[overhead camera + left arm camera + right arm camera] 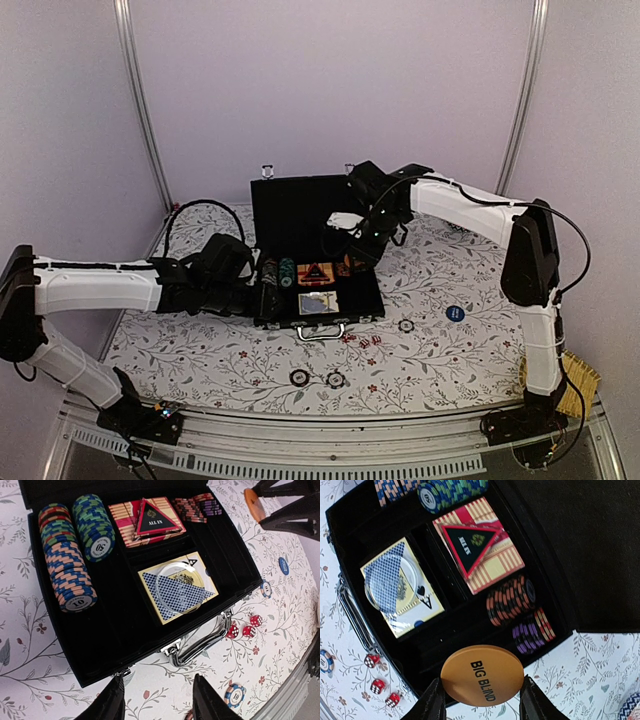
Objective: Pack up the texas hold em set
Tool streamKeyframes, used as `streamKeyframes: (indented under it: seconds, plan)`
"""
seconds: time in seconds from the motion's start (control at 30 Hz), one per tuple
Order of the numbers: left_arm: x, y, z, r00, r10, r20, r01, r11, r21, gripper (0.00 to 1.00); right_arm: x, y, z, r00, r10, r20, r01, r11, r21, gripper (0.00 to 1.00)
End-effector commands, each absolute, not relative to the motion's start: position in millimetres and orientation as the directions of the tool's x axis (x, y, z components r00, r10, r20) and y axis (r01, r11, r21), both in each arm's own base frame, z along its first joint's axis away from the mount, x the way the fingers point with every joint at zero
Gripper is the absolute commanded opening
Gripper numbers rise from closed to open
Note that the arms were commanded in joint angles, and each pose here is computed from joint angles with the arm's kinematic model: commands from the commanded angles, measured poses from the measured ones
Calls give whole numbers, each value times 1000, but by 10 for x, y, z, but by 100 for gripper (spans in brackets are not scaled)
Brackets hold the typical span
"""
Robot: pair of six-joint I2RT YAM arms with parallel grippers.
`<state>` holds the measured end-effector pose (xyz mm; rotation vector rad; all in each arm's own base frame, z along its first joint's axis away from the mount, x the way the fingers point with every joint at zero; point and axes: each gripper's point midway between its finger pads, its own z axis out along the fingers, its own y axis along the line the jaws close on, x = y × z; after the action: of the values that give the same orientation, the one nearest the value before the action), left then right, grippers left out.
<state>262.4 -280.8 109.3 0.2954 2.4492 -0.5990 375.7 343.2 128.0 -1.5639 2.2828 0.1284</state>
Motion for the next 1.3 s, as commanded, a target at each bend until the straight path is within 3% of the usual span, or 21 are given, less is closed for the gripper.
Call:
streamKeyframes:
  seconds: [0.0,0.27,0.57,1.27]
  plan:
    - [2594,-2711,1128,-790,40,-612,312,886,-345,47,3742,3754,1171,-258,-892,-372,-941,320,-113,42]
    - [2570,-2622,1147,-785,25,-618,299,890,-345,48,3863,4239,1175,-185,-863,-471,-945,287,-156,43]
    - [2572,-2613,1137,-784,24,-621,302,888,-347,48,4046,4346,712,-191,-880,-436,-935,297,-191,45]
    - [2543,-2610,1036,-791,41,-610,312,885,-345,48,4189,4437,347,-194,-883,-427,-929,306,-209,46]
